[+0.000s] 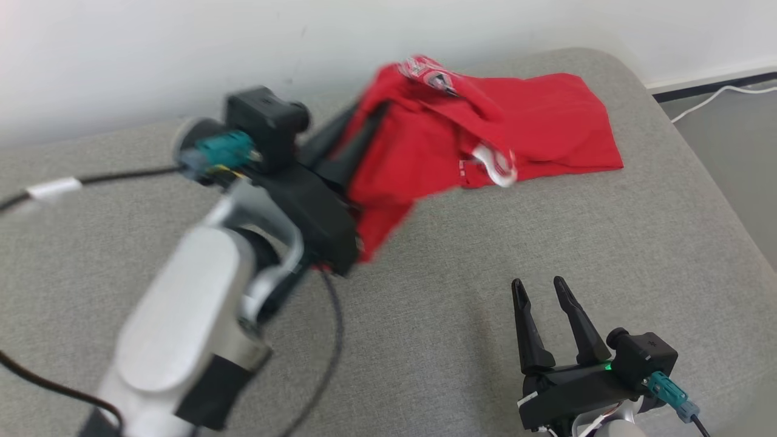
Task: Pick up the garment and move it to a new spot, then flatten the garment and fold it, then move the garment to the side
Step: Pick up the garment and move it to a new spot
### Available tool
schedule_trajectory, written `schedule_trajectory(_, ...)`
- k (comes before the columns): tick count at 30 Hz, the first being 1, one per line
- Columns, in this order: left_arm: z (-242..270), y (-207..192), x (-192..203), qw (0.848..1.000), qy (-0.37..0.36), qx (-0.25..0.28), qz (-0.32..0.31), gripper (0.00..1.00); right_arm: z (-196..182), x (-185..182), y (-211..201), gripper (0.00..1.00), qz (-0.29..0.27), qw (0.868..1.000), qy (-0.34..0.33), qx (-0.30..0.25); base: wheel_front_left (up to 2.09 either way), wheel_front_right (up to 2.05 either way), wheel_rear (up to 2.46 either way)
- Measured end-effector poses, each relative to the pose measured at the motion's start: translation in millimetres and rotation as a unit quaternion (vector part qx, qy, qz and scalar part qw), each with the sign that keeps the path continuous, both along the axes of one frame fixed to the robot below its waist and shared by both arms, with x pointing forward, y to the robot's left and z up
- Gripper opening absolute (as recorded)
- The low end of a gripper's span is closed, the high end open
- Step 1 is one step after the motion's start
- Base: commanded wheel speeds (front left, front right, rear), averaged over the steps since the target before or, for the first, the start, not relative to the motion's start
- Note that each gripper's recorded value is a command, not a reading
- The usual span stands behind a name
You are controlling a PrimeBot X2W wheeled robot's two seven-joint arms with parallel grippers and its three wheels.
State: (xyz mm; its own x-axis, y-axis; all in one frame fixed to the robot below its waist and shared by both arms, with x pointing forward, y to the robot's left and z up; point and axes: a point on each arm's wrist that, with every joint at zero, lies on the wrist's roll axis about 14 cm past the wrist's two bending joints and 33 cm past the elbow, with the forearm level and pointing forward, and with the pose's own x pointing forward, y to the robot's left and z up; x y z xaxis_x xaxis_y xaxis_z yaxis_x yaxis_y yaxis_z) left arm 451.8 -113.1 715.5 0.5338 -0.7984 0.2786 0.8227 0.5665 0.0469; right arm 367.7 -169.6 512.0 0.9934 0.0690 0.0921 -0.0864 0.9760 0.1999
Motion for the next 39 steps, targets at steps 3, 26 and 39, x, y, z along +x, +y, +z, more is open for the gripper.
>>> schedule_trajectory(3, -6, -15, -13, 0.999, 0.017, -0.018, -0.025, 0.0, -2, 0, -3, 1.0, -0.005, 1.0, 0.004, -0.001, 0.0, 0.0, 0.0)
schedule_trajectory(26, -162, 105, 63, 0.972, 0.16, -0.003, 0.172, 0.0, -23, 19, 20, 1.0, 0.036, 0.999, 0.031, -0.024, 0.0, 0.0, 0.0)
schedule_trajectory(39, -195, 166, 51, 0.952, 0.156, 0.005, 0.262, 1.0, -26, 6, 34, 1.0, 0.055, 0.998, 0.034, -0.023, 0.0, 0.0, 0.0)
